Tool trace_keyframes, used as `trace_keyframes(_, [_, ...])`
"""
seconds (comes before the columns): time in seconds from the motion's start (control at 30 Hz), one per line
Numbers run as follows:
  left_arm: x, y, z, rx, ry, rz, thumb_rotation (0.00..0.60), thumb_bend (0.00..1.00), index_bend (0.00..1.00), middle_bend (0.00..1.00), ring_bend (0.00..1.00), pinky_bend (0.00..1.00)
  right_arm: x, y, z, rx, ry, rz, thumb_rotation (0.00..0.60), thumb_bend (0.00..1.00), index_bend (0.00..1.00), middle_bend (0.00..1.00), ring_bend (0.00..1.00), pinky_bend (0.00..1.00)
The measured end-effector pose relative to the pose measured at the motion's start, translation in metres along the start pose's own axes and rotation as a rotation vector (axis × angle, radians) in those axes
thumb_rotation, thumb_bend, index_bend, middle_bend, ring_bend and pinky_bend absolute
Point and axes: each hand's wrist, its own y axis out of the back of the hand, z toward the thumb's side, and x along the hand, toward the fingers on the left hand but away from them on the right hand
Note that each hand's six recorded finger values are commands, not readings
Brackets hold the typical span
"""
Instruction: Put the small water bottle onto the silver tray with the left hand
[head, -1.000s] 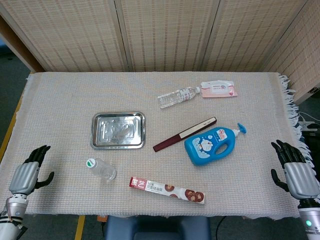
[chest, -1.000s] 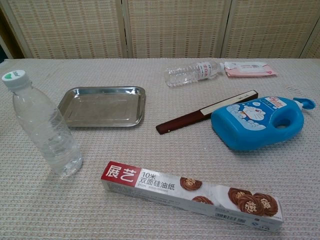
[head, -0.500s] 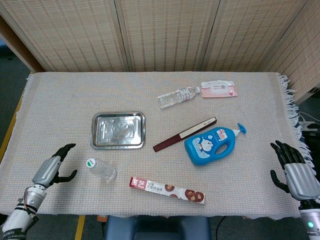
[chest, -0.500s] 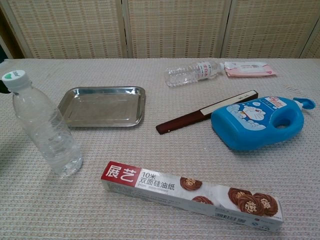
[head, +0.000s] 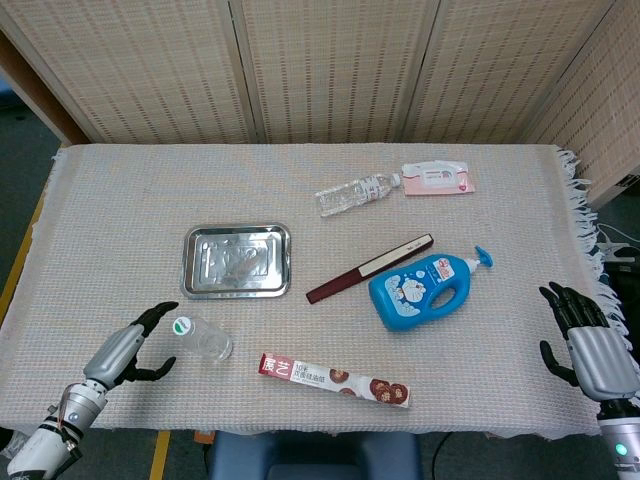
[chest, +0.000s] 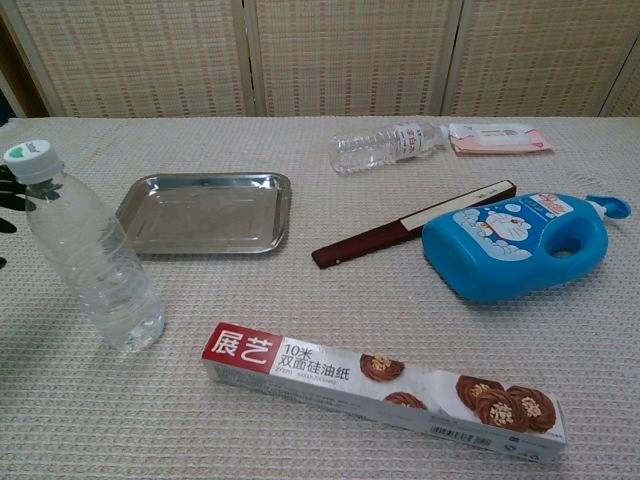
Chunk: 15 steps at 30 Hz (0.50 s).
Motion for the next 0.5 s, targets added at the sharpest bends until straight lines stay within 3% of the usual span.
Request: trace_keyframes(0.5, [0.026,-0.038,0.011,-0.085,-0.038,0.002,0.600,0.40,0.00,0.00,0.00,0.10,-0.001,-0.002,0.001,0.004,0.001,0.015,0.600,0.25,0.00,0.00,0.00,0.09])
